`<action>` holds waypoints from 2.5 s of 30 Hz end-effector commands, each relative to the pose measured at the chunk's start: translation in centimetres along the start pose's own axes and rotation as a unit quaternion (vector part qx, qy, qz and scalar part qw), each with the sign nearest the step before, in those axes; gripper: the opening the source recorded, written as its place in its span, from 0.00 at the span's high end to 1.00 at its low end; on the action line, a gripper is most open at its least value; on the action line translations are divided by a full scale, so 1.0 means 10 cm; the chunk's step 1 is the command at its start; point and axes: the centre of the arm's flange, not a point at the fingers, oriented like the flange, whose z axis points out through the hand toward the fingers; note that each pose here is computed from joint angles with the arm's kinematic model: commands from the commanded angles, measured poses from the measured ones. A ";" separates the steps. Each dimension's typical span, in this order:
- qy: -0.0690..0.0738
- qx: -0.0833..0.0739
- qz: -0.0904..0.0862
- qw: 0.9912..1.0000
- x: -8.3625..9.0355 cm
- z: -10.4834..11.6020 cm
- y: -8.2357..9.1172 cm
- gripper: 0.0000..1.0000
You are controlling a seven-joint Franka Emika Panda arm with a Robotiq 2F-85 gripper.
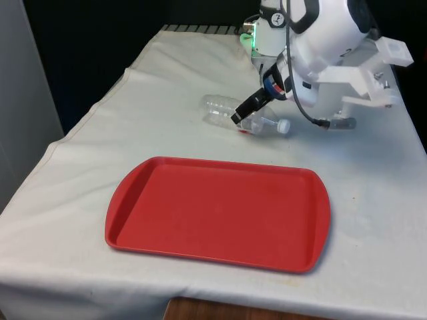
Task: Place the bottle upright on the tray.
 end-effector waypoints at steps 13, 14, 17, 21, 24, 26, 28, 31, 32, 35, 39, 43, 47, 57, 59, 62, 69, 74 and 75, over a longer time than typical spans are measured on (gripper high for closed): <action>-0.009 -0.002 -0.003 1.000 0.18 -0.03 -0.01 0.00; -0.009 -0.002 -0.003 1.000 0.19 -0.03 -0.01 0.00; -0.007 -0.002 -0.005 1.000 0.19 -0.03 -0.01 0.00; -0.010 -0.002 -0.004 1.000 0.21 -0.05 -0.02 0.07; -0.011 -0.003 -0.004 1.000 0.21 -0.06 -0.03 0.33; -0.011 -0.003 -0.004 1.000 0.21 -0.06 -0.03 0.46; -0.011 -0.003 -0.004 1.000 0.21 -0.06 -0.03 0.51; -0.012 -0.003 -0.004 1.000 0.21 -0.07 -0.03 0.68; -0.012 -0.003 -0.003 1.000 0.21 -0.07 -0.03 0.71; -0.015 -0.002 -0.005 1.000 0.20 -0.08 -0.03 0.81; -0.013 -0.003 -0.001 1.000 0.16 -0.15 0.00 0.87; -0.012 -0.005 0.004 1.000 0.09 -0.24 0.03 0.88; -0.012 -0.007 0.007 1.000 0.03 -0.33 0.06 0.88; -0.013 -0.012 0.018 1.000 -0.17 -0.58 0.15 0.88; -0.012 -0.014 0.020 1.000 -0.22 -0.65 0.18 0.88; -0.013 -0.015 0.023 1.000 -0.27 -0.71 0.21 0.88; -0.008 -0.019 0.032 0.999 -0.36 -0.85 0.30 0.88; 0.001 -0.022 0.035 0.999 -0.41 -0.93 0.37 0.88; 0.003 -0.023 0.036 0.999 -0.41 -0.95 0.38 0.88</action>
